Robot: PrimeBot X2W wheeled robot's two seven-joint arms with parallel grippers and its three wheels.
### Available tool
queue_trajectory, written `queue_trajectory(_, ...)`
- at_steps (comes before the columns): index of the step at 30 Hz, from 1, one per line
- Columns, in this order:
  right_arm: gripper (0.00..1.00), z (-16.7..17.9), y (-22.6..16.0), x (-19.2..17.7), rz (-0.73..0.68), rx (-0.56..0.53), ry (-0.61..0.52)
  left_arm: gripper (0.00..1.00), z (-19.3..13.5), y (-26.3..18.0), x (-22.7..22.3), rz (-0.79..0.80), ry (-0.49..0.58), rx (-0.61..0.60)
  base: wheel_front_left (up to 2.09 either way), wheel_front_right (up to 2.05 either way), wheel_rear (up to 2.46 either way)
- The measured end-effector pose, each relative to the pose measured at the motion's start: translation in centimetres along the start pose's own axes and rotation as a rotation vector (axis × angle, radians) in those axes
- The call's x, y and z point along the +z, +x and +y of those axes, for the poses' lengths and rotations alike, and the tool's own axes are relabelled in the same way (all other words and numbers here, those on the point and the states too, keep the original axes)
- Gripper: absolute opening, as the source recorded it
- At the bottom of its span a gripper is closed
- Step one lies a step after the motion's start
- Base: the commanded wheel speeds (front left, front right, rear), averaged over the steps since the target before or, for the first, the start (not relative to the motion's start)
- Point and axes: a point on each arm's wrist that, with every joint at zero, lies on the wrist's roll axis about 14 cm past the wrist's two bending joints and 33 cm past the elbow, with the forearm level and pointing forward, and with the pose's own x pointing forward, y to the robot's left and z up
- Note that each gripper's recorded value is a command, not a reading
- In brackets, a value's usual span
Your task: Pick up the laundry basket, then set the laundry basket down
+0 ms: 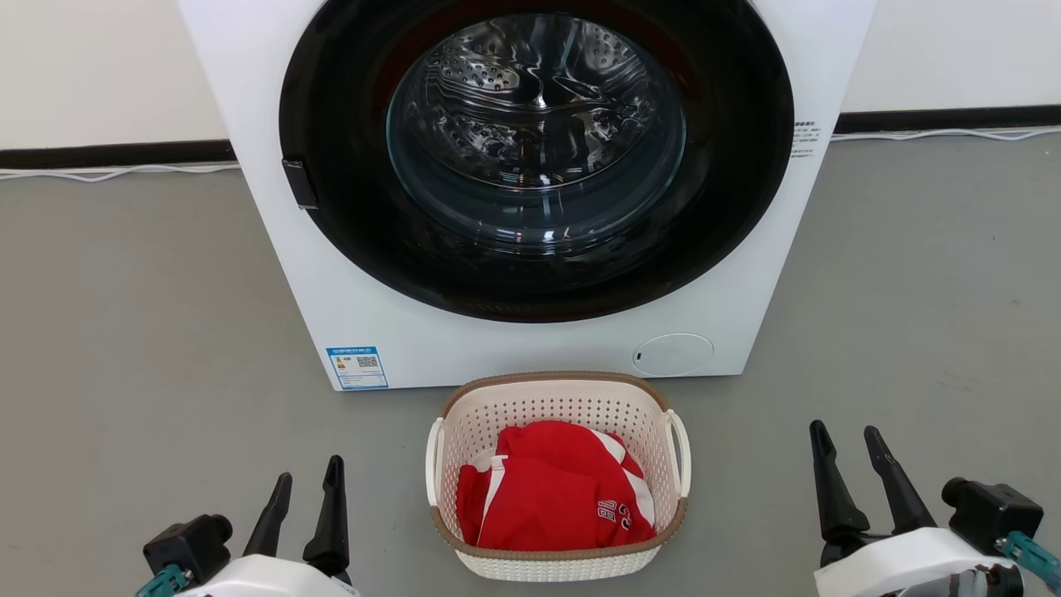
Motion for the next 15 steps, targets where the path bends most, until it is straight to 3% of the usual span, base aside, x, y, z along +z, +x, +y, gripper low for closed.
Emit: queue_trajectory(15, 1.0, 0.19, -0.19, 0.57, -0.03, 0.032, -0.199, 1.0, -0.92, 0.01, 0.22, -0.025, 0.192, -0.048, 0.0, 0.0, 0.0)
